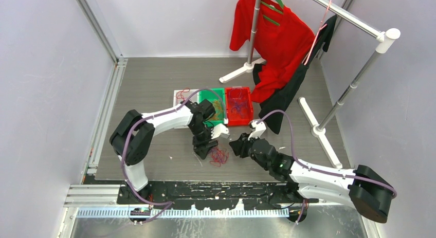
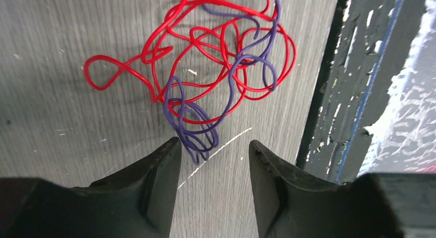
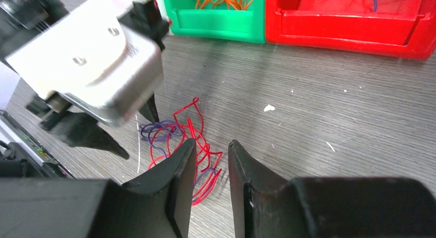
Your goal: Untangle the cables
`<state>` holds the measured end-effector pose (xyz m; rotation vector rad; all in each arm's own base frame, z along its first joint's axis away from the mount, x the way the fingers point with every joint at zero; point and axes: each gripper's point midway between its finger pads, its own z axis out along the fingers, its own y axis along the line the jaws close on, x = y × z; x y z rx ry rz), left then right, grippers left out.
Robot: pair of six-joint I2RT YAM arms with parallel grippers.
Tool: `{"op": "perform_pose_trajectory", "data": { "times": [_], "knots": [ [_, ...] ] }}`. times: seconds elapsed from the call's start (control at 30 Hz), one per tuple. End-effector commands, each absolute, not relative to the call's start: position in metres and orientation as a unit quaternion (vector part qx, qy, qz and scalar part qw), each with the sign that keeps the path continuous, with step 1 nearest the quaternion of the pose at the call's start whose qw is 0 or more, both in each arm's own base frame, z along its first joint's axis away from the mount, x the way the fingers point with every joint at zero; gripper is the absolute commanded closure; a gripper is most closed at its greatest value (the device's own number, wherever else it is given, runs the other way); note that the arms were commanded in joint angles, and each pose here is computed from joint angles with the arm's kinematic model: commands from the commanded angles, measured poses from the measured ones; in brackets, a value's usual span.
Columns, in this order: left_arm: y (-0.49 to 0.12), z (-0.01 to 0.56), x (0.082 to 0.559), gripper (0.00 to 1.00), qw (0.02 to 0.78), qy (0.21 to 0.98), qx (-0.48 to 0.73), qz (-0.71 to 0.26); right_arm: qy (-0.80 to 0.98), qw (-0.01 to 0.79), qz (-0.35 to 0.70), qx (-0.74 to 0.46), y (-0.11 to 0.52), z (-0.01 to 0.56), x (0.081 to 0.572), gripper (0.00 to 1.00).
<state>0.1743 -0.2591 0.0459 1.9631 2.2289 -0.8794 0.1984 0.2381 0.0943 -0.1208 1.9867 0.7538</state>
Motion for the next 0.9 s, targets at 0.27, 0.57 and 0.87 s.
{"op": "perform_pose_trajectory", "data": {
  "times": [0.27, 0.57, 0.87],
  "knots": [
    [-0.265, 0.065, 0.193, 1.0, 0.092, 0.697, 0.663, -0.259, 0.803, 0.476, 0.355, -0.058, 0.261, 0.108, 0.196, 0.55],
    [-0.253, 0.131, 0.161, 1.0, 0.098, 0.68, 0.664, -0.296, 0.8, 0.462, 0.368, -0.102, 0.291, 0.105, 0.2, 0.41],
    [-0.245, 0.157, 0.151, 1.0, 0.108, 0.678, 0.664, -0.297, 0.81, 0.455, 0.349, -0.12, 0.306, 0.086, 0.21, 0.46]
  ]
}}
